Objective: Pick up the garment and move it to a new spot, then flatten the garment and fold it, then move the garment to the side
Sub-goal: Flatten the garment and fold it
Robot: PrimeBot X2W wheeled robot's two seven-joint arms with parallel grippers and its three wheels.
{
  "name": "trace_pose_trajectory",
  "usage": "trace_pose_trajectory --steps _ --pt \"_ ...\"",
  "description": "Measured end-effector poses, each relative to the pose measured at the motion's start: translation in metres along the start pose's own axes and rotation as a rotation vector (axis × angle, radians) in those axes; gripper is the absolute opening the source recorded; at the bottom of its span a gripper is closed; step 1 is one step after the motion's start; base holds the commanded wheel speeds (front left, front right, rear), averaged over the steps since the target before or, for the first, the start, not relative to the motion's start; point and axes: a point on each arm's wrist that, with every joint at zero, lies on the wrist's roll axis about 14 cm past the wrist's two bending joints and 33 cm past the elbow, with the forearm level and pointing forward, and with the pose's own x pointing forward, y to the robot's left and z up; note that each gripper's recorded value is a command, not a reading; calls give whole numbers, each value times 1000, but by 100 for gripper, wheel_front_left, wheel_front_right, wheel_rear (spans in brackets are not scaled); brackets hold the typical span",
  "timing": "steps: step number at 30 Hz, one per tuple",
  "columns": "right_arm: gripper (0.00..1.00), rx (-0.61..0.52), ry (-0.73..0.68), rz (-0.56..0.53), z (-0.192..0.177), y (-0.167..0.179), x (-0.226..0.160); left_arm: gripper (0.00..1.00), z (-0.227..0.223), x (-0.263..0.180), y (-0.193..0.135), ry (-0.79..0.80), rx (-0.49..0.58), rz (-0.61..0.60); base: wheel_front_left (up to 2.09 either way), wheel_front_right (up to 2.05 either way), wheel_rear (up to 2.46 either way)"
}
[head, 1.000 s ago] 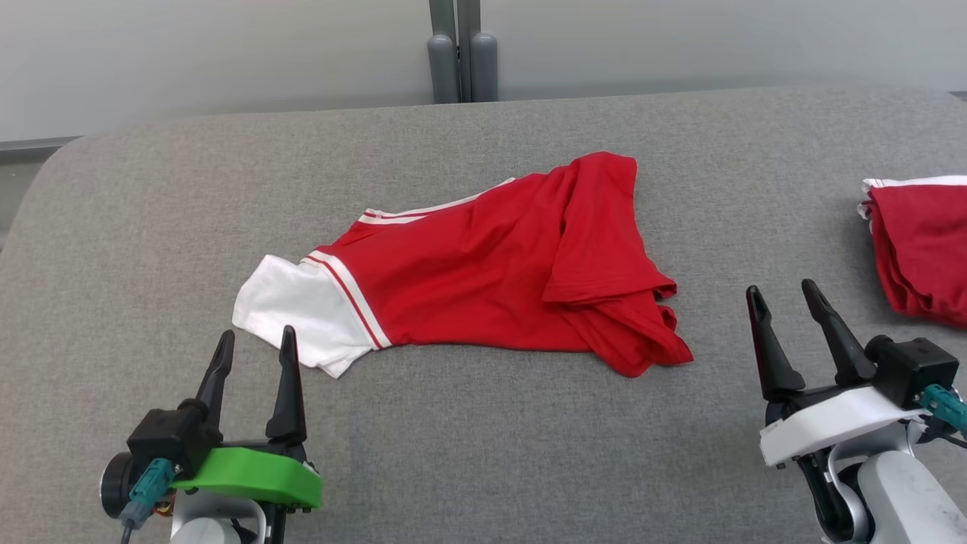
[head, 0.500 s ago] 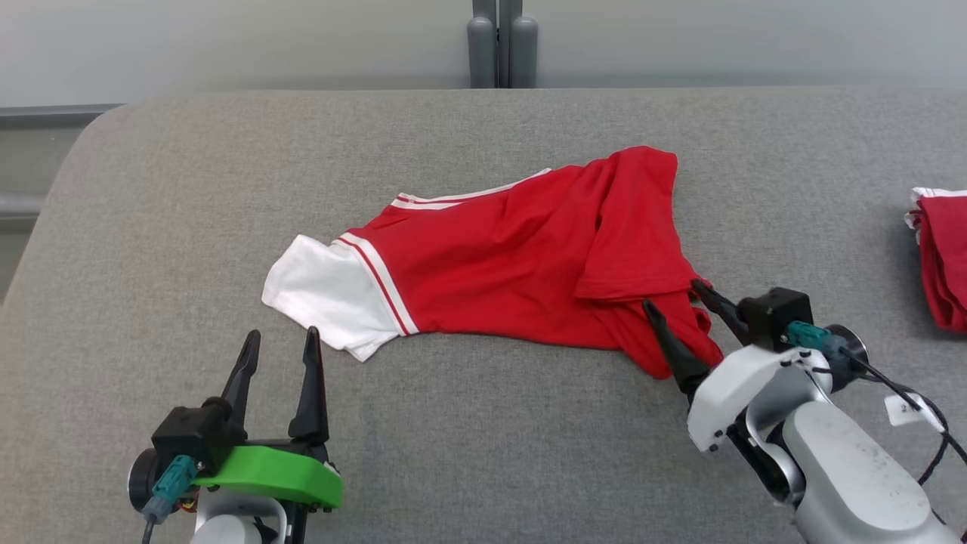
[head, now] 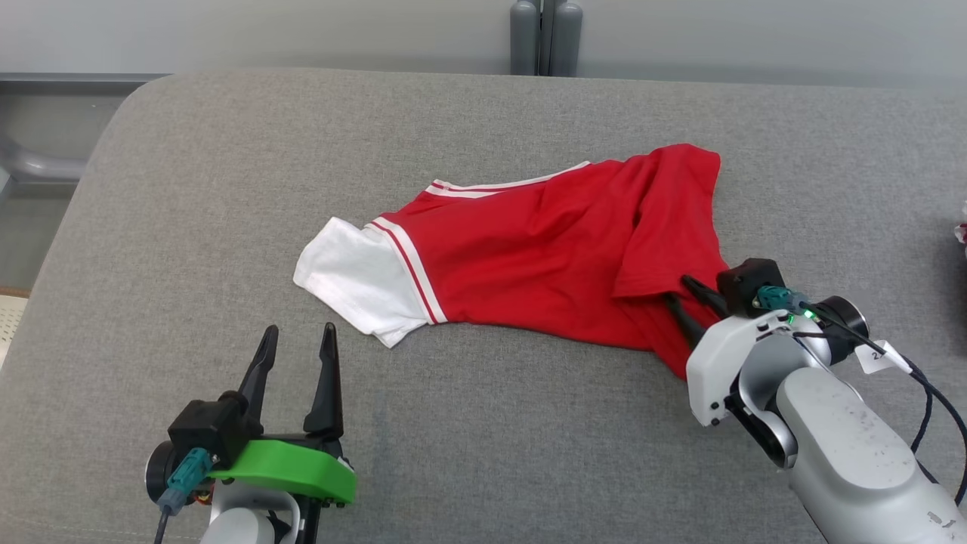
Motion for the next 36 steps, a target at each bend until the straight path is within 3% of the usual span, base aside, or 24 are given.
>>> trace_pose_trajectory --steps 6,12,18,22,28,30,36 --pt "0 44 -80 -59 16 -21 -2 100 -1 1 1 2 2 3 0 0 0" --pt "0 89 -191 -146 49 -69 0 100 -9 12 -4 23 6 -20 0 0 0" --pt "0 127 -192 -232 60 -131 15 100 -15 35 -7 32 16 -41 0 0 0" --pt "0 170 -128 -270 44 -162 30 100 -27 46 -6 63 24 -43 0 0 0" --pt "5 169 -73 -269 25 -173 55 100 -44 48 6 108 24 -6 0 0 0" --pt "0 143 -87 -256 29 -171 62 100 -45 48 9 112 24 1 0 0 0" --pt "0 57 -174 -241 52 -173 73 100 -46 57 4 110 34 -23 0 0 0"
